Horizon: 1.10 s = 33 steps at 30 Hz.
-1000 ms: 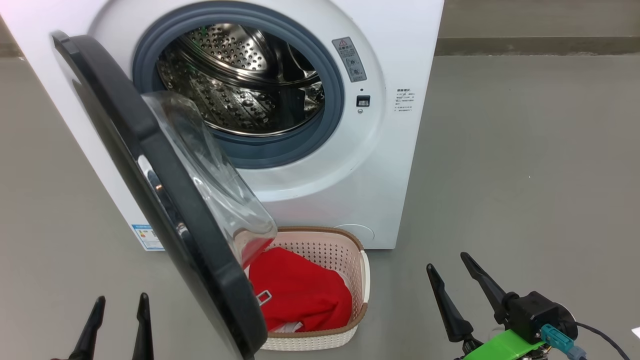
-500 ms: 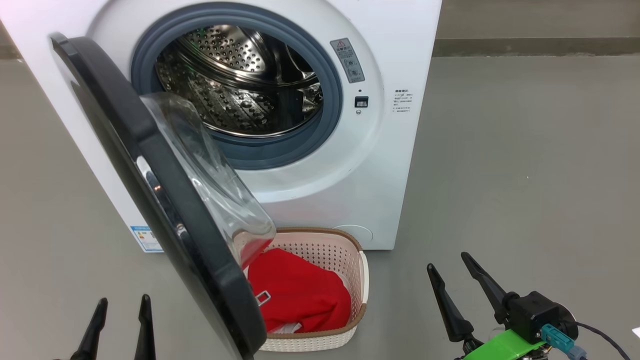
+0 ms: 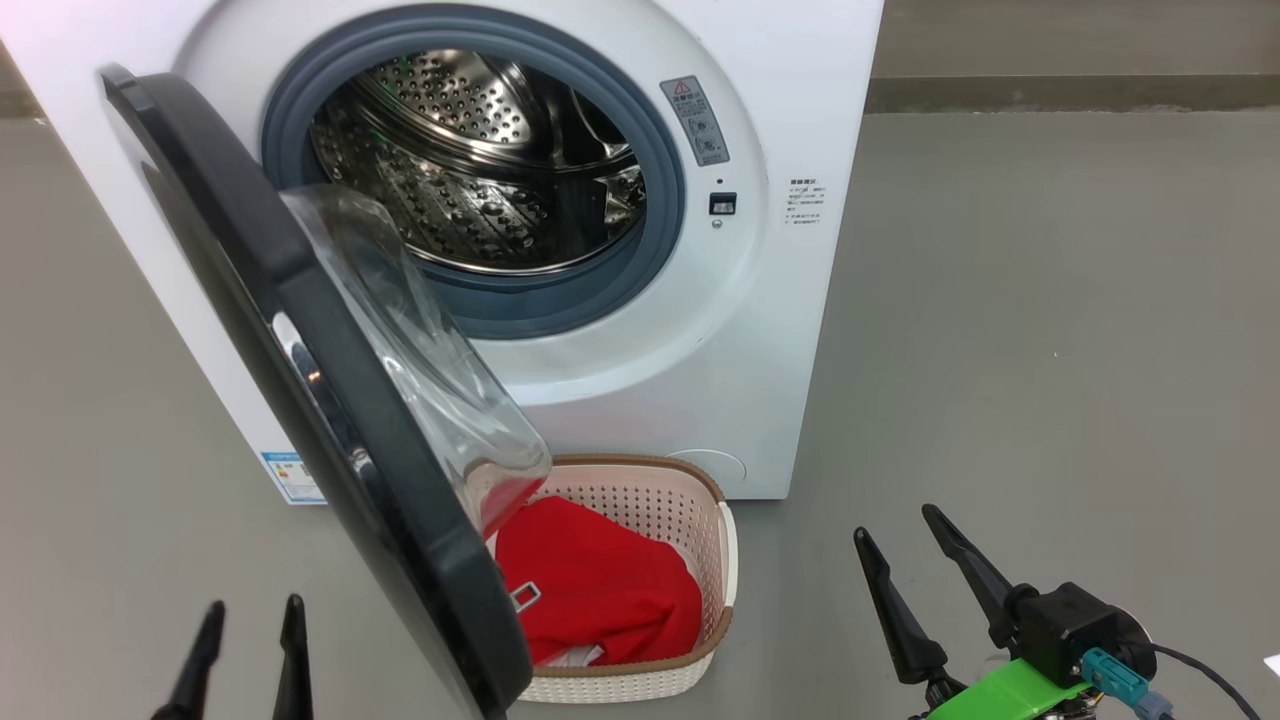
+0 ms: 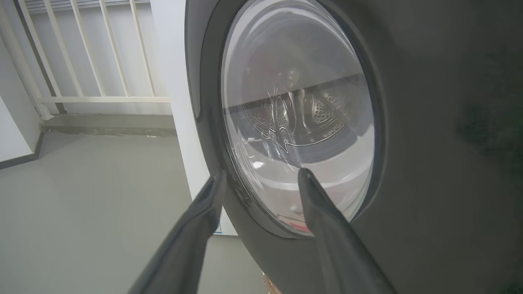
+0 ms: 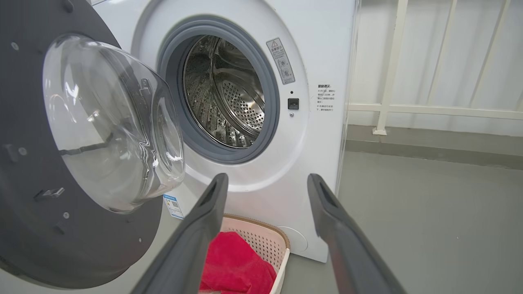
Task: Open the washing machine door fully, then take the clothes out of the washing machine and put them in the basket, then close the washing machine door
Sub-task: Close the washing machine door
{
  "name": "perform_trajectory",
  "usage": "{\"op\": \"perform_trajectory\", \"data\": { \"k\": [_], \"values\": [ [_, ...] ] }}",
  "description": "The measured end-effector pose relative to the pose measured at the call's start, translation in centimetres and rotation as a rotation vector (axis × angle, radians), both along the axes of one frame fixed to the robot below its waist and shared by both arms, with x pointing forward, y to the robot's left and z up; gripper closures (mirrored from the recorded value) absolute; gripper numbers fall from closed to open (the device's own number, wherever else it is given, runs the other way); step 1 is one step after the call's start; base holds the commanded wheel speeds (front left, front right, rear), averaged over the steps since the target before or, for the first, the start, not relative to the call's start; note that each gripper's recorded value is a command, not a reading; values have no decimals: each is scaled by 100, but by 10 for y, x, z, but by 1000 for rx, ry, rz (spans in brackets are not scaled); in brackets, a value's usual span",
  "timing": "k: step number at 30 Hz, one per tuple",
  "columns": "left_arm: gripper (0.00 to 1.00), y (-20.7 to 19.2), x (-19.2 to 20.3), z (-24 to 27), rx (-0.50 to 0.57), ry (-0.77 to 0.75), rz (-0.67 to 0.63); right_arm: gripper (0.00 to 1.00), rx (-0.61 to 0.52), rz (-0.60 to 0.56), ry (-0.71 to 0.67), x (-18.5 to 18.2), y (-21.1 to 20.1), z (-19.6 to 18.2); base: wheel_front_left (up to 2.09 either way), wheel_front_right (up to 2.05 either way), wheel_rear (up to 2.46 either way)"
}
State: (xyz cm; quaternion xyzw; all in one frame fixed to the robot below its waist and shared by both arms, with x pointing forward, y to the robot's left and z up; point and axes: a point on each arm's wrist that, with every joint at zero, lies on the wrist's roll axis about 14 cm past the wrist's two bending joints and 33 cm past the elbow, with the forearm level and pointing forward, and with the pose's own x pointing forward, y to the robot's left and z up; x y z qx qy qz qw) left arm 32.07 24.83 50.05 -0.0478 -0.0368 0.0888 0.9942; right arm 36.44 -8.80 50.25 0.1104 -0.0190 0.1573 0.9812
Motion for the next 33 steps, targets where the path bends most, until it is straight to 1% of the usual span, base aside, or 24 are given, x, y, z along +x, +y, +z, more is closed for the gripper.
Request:
{"op": "perform_trajectory", "data": {
  "k": [1, 2, 7, 9, 11, 12, 13, 14, 17, 19, 23, 29, 32, 33],
  "values": [
    [89, -1, -1, -1, 0, 4, -2, 0, 0, 0, 0, 0, 0, 0, 0, 0, 0],
    [100, -2, -1, -2, -1, 7, -5, 0, 0, 1, 1, 0, 0, 0, 0, 0, 0],
    [100, -6, 1, 3, 1, -10, -16, 0, 0, 3, 1, 0, 1, 0, 0, 0, 0],
    [100, -1, 3, 11, -44, -44, 9, 0, -1, 4, 0, 0, 1, 0, 0, 0, 0],
    [100, 8, 7, 24, -152, -107, 52, 0, -1, 6, 1, -1, 2, 0, 0, 0, 0],
    [100, 8, 7, 24, -152, -107, 52, 0, -1, 6, 1, -1, 2, 0, 0, 0, 0],
    [100, 17, 10, 34, -306, -174, 89, 0, 0, 7, 2, -2, 2, 0, 0, 0, 0],
    [100, 17, 10, 34, -306, -174, 89, 0, 0, 7, 2, -2, 2, 0, 0, 0, 0],
    [100, 20, 14, 42, -542, -254, 101, 0, 1, 5, -1, -3, 2, 1, 0, 0, 0],
    [100, 14, 16, 41, -678, -275, 90, 0, 2, 1, -3, -3, 0, 1, 0, 0, 0],
    [100, 2, 22, 44, -998, -295, 51, 0, 6, -5, -4, -4, -2, 2, 0, 0, 0],
    [100, -14, 29, 57, -1329, -283, -7, 0, 6, -11, 0, -4, -4, 0, 0, 0, 0],
    [100, -25, 32, 66, -1433, -272, -60, 0, 6, -14, 4, -4, -5, -1, 0, 0, 0],
    [100, -33, 33, 73, -1487, -262, -101, 0, 6, -16, 5, -4, -5, -1, 0, 0, 0]
  ]
}}
